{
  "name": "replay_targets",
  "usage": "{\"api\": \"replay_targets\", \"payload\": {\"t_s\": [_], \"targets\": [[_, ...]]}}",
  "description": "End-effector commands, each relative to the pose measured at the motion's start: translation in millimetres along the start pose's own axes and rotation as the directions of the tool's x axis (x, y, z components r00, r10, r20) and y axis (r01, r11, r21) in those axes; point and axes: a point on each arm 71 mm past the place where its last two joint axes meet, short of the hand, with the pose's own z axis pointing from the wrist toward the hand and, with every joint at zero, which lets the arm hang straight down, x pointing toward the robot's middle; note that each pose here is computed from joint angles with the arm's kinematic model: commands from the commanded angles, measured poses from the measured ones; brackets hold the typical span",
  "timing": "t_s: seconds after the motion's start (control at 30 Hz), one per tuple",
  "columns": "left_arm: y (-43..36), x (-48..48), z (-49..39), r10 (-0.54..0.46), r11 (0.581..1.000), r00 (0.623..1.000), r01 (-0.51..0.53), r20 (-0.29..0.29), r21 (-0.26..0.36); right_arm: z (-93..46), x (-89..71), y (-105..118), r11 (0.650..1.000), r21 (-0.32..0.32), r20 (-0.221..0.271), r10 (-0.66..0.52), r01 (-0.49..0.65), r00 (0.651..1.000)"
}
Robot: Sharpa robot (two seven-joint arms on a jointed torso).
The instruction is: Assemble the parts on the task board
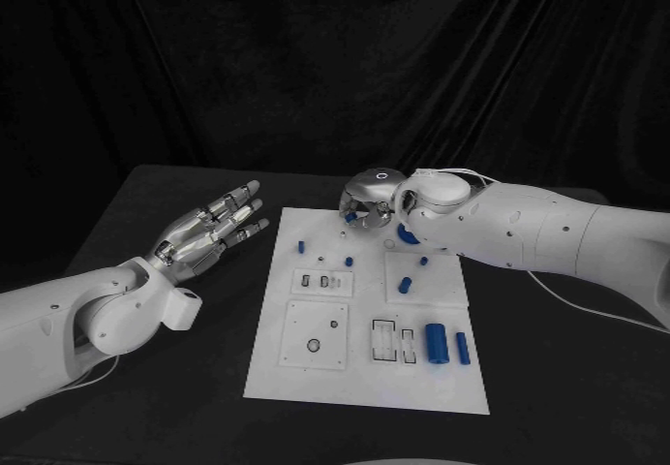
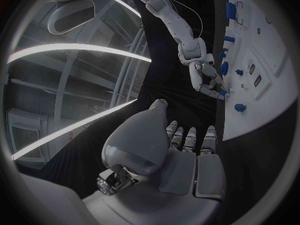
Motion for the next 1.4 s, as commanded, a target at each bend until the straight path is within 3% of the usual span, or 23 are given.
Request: {"api": "replay_targets", "payload": {"t_s": [0.03, 0.3, 0.57, 0.73, 1.07, 1.27, 1.4], "targets": [[-1.1, 1.5, 1.4, -0.009, 1.0, 1.0, 0.009, -0.016, 0.006, 0.3, 4.4, 1, 1.0, 0.008, -0.014, 0.001, -0.001, 1.0], [-0.4, 0.9, 1.9, -0.009, 1.0, 1.0, 0.009, -0.018, 0.001, 1.3, 4.7, 2, 1.0, 0.009, -0.02, 0.002, -0.002, 1.0], [0.0, 0.6, 2.1, -0.01, 1.0, 1.0, 0.01, -0.019, -0.003, 0.3, 8.4, -1, 0.999, 0.042, -0.07, 0.006, -0.004, 0.997], [0.2, 0.1, 2.0, -0.01, 1.0, 1.0, 0.01, -0.019, -0.005, -1.3, 8.0, -4, 0.999, 0.043, -0.061, 0.008, -0.006, 0.998], [0.0, -1.5, 0.6, -0.009, 1.0, 1.0, 0.009, -0.016, -0.007, -14.4, -2.2, -12, 0.998, 0.021, 0.08, 0.053, -0.055, 0.995], [-0.4, -2.5, -1.1, -0.007, 1.0, 1.0, 0.007, -0.011, -0.008, -37.9, -21.5, -27, 0.99, 0.046, 0.163, 0.127, -0.137, 0.978], [-0.5, -3.2, -1.8, -0.005, 1.0, 1.0, 0.005, -0.008, -0.01, -53.8, -30.4, -36, 0.982, 0.082, 0.173, 0.157, -0.173, 0.972]]}}
